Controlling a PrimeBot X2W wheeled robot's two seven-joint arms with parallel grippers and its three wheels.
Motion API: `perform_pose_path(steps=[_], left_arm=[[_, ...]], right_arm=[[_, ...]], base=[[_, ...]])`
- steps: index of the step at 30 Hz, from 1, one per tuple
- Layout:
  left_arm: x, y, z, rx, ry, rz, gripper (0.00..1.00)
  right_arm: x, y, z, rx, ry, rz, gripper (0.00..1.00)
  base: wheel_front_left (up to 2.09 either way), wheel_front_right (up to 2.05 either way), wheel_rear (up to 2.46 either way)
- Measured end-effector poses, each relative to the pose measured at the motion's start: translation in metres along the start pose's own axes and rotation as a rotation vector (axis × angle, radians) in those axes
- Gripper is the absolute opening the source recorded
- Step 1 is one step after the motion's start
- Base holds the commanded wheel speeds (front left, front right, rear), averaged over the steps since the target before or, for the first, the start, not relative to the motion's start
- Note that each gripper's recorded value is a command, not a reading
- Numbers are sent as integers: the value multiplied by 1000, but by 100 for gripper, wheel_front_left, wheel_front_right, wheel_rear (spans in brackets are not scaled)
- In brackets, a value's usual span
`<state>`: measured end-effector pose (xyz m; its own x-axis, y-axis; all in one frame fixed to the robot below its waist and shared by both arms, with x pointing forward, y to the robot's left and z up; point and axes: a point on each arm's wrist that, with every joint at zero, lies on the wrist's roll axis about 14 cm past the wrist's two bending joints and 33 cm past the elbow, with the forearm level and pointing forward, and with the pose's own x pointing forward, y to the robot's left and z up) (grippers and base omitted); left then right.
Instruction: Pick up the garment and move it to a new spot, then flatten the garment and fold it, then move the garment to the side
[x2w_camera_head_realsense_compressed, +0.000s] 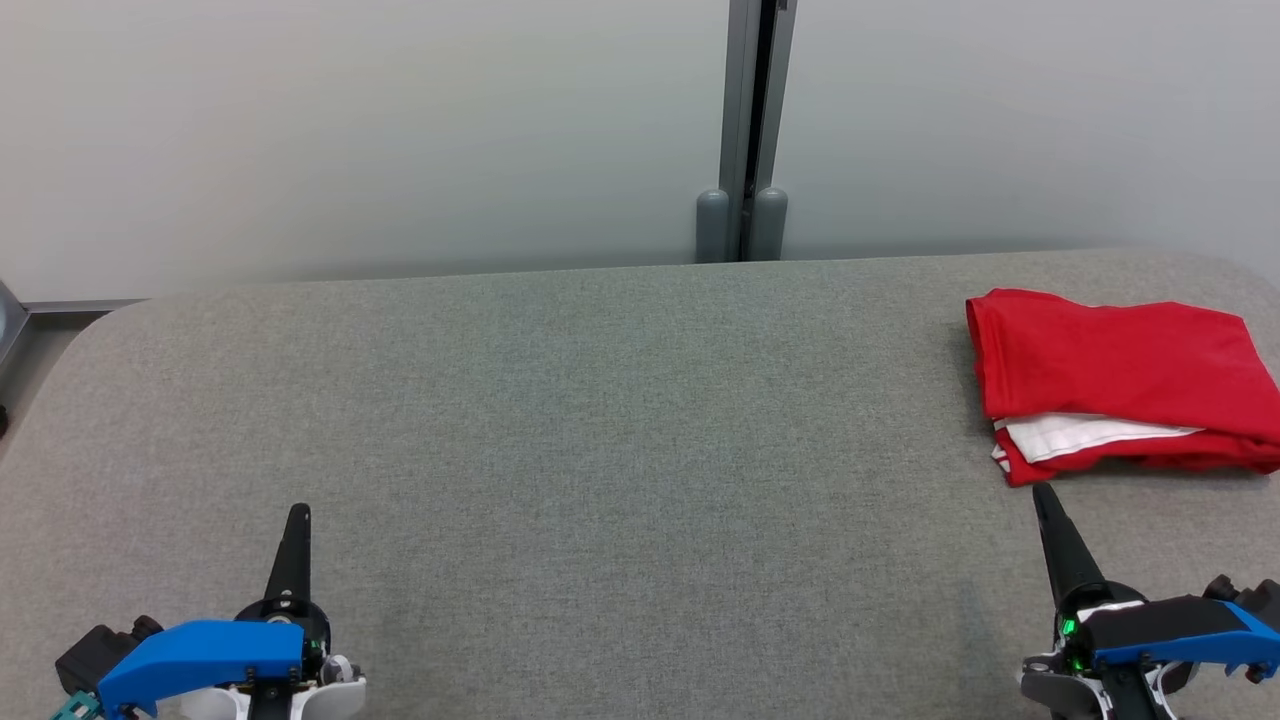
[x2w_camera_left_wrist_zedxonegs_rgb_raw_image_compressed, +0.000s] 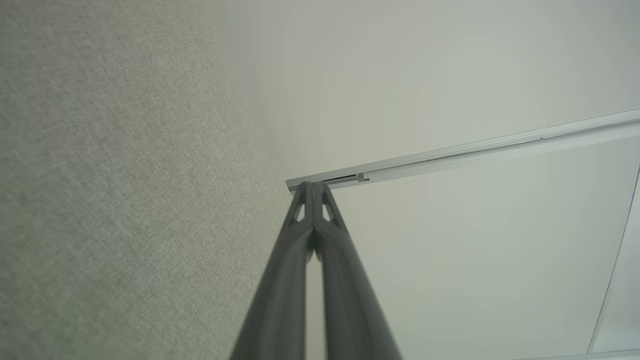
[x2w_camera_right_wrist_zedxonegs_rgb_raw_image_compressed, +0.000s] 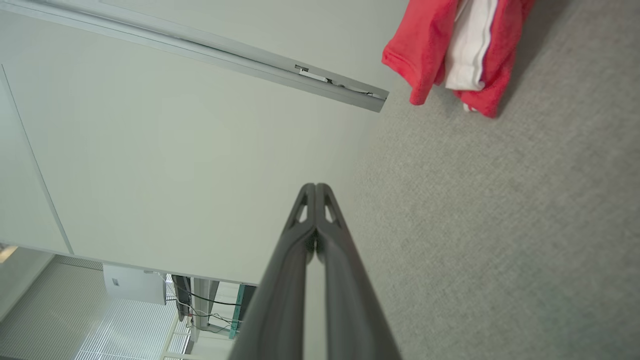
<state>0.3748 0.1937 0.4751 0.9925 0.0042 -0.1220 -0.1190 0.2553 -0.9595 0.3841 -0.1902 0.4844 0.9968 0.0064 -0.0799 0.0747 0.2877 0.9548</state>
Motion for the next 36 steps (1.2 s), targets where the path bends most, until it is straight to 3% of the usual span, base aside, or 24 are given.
perform_pose_path(steps=[36], left_arm=[[9,-24,13,-237,-10,-97,0]], right_arm=[[1,14,13,269,-15,60,0]], base=[[0,0,0]])
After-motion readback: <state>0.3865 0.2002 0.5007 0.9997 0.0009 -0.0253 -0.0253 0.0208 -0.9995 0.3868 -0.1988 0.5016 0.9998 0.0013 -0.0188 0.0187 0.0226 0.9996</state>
